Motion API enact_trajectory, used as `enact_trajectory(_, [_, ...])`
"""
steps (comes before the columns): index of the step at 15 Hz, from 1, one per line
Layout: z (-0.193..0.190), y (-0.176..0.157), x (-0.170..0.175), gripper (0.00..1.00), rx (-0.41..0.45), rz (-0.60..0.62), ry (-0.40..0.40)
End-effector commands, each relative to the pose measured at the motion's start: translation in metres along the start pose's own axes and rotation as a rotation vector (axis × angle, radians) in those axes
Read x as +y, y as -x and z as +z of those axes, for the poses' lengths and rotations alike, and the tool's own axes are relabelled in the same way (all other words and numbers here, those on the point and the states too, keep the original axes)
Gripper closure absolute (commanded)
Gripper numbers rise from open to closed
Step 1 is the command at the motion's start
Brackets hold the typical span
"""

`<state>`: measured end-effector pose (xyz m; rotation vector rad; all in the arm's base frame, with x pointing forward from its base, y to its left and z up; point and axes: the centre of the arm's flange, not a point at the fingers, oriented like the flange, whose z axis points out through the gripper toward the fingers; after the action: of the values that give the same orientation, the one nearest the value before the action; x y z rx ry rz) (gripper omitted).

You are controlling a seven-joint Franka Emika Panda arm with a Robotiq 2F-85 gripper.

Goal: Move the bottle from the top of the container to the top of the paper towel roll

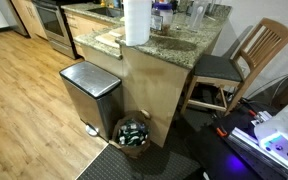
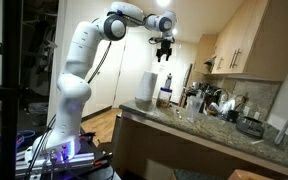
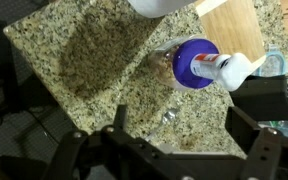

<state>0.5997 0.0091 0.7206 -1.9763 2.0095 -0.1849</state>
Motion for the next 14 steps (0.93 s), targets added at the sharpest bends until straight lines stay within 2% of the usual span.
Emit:
enact_trajectory(1, [0.014,-0.022,-0.04,0.0,-0.121,0.162,0.011])
enact_trajectory(5, [0.044,-0.051,-0.059,0.0,-0.215,0.372,0.018])
enact_trajectory(6, [0.054,-0.052,-0.058,0.0,-0.247,0.417,0.051])
enact_trajectory(7, [0.049,-0.047,-0.039,0.0,-0.195,0.342,0.038])
enact_trajectory(9, [0.059,-0.051,-0.041,0.0,-0.197,0.355,0.051])
enact_trajectory(12, [0.055,-0.047,-0.041,0.0,-0.199,0.348,0.045])
enact_trajectory(14, [0.064,-0.054,-0.055,0.0,-0.276,0.416,-0.049])
